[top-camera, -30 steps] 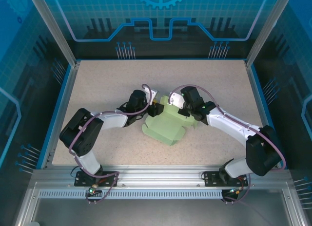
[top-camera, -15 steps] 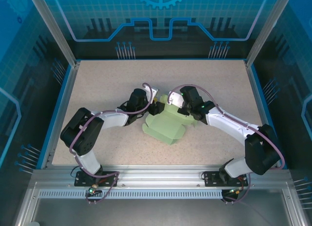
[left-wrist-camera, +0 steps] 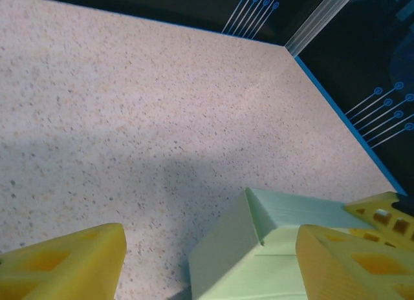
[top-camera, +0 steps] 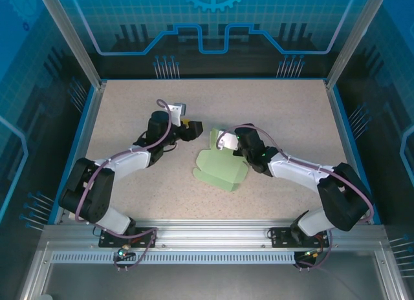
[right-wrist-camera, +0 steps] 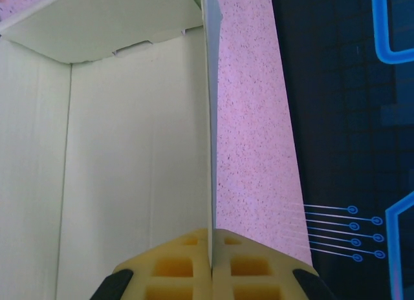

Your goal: Fold the paper box

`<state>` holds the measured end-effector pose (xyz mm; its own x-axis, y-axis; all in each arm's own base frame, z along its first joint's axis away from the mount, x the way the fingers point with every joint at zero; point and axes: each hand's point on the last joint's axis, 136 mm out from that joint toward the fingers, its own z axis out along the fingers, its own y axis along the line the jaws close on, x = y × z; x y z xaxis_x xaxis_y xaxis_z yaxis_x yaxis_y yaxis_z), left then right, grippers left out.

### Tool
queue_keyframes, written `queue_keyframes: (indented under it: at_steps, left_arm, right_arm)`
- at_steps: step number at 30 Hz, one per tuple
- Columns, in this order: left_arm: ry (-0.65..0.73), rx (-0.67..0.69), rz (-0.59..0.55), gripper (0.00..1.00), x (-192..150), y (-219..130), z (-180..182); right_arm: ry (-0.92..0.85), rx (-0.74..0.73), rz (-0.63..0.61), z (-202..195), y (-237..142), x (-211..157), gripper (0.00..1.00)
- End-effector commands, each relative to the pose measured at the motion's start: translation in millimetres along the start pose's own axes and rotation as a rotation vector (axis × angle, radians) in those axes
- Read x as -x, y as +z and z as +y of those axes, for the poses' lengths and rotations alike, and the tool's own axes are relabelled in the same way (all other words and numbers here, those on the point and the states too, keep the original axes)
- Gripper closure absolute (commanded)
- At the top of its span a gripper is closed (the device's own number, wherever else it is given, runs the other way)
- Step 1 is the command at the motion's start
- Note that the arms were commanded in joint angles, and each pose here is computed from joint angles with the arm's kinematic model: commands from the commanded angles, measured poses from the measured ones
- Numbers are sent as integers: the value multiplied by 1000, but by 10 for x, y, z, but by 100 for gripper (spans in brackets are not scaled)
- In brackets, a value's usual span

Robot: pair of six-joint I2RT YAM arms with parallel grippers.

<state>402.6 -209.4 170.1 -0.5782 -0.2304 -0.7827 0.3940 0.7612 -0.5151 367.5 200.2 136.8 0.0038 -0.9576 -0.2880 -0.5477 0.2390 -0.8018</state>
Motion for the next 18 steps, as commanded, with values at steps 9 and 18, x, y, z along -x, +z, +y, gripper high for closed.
queue_keyframes:
  at_steps: [9, 18]
  left_arm:
    - [-223, -102, 157, 30, -45, 336, -202]
    - [-240, -110, 250, 35, -262, 579, -199]
  right_arm:
    - [-84, -167, -39, -50, 54, 149, 100]
    - [-92, -162, -37, 22, 87, 143, 100]
